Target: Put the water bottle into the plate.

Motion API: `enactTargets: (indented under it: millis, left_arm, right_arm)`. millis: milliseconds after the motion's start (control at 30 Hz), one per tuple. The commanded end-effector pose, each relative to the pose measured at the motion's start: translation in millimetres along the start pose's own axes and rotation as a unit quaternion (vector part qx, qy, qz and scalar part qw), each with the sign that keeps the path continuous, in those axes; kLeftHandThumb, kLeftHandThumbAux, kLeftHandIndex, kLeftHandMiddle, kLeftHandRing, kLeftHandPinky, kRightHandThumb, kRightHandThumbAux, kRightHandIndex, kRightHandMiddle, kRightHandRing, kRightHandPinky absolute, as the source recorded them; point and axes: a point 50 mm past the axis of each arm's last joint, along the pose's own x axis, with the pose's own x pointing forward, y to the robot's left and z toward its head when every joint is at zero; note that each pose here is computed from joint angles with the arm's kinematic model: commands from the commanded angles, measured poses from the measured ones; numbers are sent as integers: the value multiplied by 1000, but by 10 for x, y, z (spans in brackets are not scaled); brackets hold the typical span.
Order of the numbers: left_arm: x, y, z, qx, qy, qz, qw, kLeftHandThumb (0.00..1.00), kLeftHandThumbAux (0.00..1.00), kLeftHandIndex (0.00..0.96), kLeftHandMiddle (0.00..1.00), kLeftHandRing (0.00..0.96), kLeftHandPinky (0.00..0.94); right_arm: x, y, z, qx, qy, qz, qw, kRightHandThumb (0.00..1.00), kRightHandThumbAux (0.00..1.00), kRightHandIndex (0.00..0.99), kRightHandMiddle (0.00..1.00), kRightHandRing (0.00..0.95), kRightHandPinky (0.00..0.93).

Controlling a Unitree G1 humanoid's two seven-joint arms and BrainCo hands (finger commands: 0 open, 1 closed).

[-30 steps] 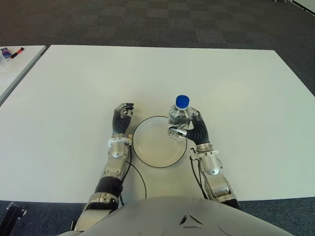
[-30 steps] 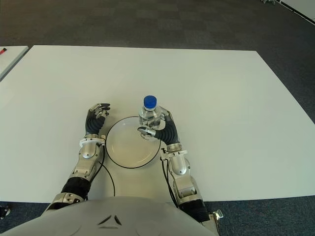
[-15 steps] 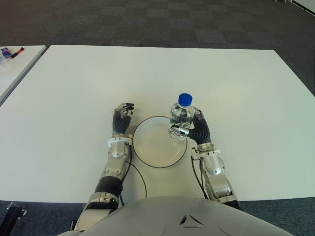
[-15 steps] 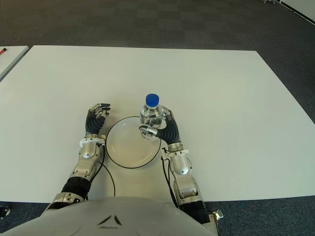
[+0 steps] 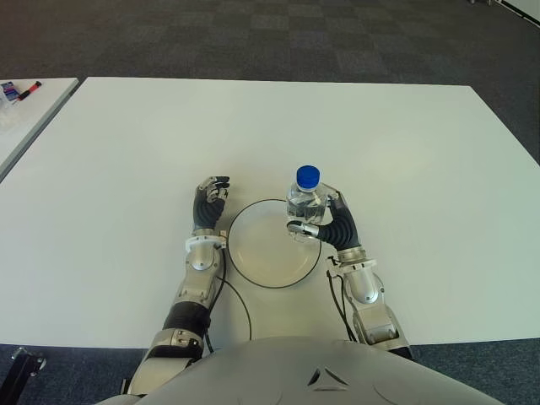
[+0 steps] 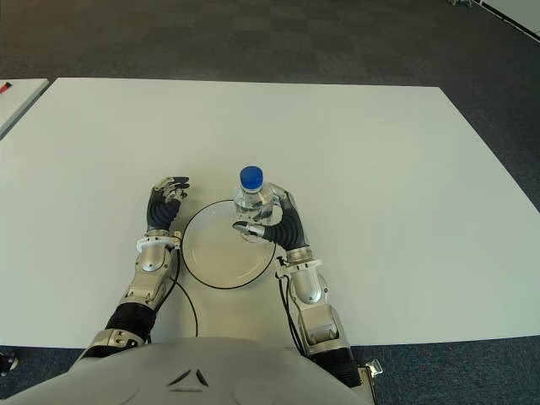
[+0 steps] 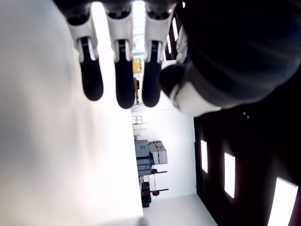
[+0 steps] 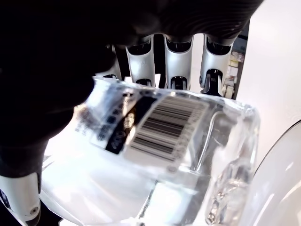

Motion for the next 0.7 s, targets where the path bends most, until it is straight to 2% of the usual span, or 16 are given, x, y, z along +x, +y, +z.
enactTargets:
  millis: [33,700]
  left_arm:
    - [7,-5,-17,1,3,2,1000,714,711,410,333,344,375]
    - [12,-19,-9,-2,7,3,1000,716,711,411,344,354,372]
  right_arm:
    - [15,44,72,16,-10,12,1000,842,679,411,492,574,576]
    - [-8,143,55,7,-5,39,999,841,679,407,496,589,590]
